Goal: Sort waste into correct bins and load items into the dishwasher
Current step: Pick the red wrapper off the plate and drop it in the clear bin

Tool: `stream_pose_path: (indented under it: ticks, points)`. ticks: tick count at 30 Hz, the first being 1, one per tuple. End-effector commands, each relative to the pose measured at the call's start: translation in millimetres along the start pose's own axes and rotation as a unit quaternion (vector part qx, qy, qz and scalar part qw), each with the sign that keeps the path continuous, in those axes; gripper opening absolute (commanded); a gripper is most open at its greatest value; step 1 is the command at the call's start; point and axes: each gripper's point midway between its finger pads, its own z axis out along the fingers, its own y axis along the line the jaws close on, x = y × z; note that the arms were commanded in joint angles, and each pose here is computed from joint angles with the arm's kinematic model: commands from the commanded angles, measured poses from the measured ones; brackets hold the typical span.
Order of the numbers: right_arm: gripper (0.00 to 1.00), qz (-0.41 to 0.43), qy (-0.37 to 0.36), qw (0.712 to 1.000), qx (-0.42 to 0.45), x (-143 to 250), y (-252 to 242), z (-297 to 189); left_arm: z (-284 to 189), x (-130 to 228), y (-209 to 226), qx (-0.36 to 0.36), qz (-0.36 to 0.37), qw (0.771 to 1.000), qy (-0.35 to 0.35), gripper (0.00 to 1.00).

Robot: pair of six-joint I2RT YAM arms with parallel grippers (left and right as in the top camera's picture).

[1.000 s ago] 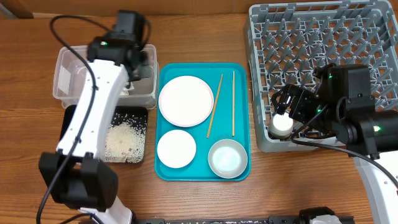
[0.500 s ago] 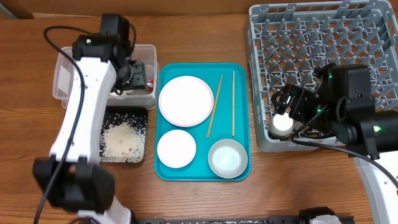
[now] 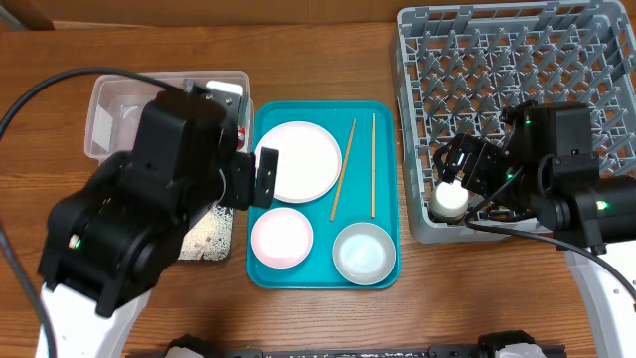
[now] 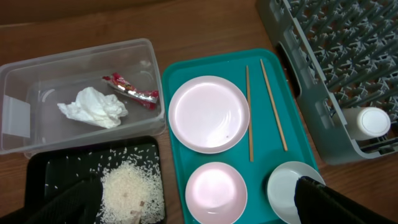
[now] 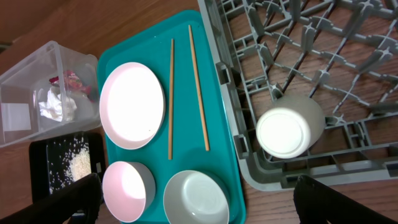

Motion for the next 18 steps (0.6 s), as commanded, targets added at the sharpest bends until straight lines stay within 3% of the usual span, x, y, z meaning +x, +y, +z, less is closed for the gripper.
stream_pose_path:
  ticks: [1,11,14,18]
  points:
    - [1.00,-0.003,-0.008,1.000,-0.004,-4,2,-4,-5,-3,1,-0.005,0.003,1.000,-0.010,1.00]
    - [1.00,-0.003,-0.008,1.000,-0.004,-4,2,-4,-6,27,8,-0.019,0.012,0.998,0.050,1.00]
    - [1.00,-0.003,-0.008,1.000,-0.004,-4,2,-4,-13,9,8,-0.011,0.020,1.000,-0.014,1.00]
    - [1.00,-0.003,-0.008,1.000,-0.004,-4,2,-4,-10,-22,-10,0.044,0.117,0.980,-0.154,1.00]
